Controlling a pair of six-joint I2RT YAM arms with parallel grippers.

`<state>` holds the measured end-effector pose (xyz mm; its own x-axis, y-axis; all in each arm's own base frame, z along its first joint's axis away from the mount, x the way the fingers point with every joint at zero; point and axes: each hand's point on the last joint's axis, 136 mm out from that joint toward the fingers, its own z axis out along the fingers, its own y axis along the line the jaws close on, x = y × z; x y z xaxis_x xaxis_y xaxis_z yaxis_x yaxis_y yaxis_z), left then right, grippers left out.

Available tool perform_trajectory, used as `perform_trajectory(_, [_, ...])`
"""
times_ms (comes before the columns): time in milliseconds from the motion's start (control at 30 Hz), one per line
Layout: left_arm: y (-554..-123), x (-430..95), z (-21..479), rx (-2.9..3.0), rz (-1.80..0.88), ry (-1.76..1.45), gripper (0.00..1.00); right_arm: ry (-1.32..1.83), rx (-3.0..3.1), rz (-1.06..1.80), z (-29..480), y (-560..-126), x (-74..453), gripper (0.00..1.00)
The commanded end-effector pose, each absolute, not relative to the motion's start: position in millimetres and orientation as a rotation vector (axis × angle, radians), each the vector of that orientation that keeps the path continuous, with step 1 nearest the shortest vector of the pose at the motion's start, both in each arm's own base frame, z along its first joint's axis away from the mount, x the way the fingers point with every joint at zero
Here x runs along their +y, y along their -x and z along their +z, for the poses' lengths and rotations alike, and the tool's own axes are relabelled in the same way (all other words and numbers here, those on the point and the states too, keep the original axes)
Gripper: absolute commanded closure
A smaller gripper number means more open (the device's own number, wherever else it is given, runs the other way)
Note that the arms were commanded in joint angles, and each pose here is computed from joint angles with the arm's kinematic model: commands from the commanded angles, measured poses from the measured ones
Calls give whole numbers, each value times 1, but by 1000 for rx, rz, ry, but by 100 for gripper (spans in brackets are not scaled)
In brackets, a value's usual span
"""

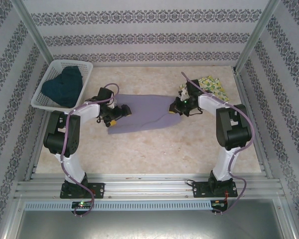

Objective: Fold and stack the skirts

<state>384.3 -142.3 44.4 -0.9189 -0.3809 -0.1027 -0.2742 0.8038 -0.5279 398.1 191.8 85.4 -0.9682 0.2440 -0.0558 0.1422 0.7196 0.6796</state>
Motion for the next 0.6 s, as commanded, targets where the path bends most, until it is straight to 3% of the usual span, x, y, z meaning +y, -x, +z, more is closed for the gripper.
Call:
perform_trajectory(0, [-383,-144,60,2773,-815,527,0,-304,2764,998,126,-397,211,100])
perform_trajectory(267, [-396,-119,113,2645,-821,505,0,-191,2815,862,171,-392,251,100])
perform_trajectory(400, [-395,-91,93,2611,-760,609,0,-130,2779,892,190,-394,287,100])
perform_trajectory(567, [-401,-123,73,2554,-1088,654,0,-24,2834,804,178,-397,319,100])
